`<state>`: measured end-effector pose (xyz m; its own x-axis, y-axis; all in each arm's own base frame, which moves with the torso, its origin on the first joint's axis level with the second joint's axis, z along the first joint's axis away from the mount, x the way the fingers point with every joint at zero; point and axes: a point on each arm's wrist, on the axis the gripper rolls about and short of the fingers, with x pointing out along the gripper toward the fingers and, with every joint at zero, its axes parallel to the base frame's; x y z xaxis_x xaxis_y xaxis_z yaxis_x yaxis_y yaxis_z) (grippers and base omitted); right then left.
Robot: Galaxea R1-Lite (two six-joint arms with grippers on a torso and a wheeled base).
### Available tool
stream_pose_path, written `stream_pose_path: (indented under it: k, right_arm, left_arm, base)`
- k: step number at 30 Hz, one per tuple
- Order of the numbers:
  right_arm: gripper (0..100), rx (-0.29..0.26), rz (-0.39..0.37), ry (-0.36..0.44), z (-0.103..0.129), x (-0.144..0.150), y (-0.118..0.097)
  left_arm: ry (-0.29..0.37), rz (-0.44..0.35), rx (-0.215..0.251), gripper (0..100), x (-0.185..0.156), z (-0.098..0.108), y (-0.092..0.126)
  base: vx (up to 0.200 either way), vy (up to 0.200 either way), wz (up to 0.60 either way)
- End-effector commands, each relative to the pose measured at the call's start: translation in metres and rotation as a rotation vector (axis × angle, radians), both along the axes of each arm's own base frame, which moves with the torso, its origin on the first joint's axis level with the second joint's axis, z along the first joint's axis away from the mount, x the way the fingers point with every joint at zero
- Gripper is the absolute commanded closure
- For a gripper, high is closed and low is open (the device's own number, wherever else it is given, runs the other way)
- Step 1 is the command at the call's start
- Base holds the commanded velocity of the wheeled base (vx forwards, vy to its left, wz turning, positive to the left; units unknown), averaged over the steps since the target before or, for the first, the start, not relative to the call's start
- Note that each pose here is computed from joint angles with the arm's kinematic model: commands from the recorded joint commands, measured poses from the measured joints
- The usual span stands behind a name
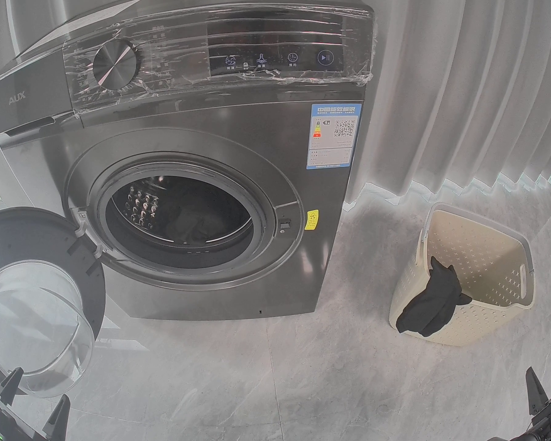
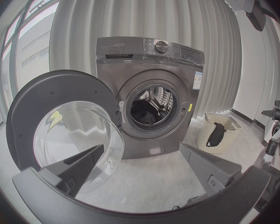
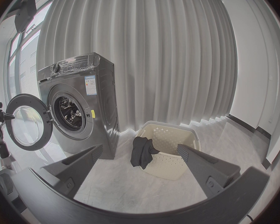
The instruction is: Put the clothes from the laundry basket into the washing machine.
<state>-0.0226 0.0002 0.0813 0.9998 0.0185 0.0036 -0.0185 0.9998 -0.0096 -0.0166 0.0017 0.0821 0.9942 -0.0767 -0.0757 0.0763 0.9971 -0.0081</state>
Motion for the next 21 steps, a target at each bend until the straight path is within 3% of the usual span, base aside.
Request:
stream_pose_path:
  k: [1,11,21]
  right_arm:
    - [0,-0.001,0.001,0.019,-0.0048,0.0015,0.0000]
    - [0,-0.001,0.003,0.019,-0.0048,0.0015,0.0001]
    - [0,-0.001,0.003,0.019,-0.0048,0.0015,0.0001]
  left_arm:
    - [0.019,0.000,0.001,0,0.0011,-0.0049,-0.0001]
    - [0.019,0.000,0.001,0,0.0011,-0.0049,-0.0001]
    - [0.021,0.000,0.002,0,0.0012,-0.0049,-0.0001]
  base:
    - [0.000,0.000,-0.60]
    - [0.000,0.000,-0.60]
    - [0.000,0.000,0.00]
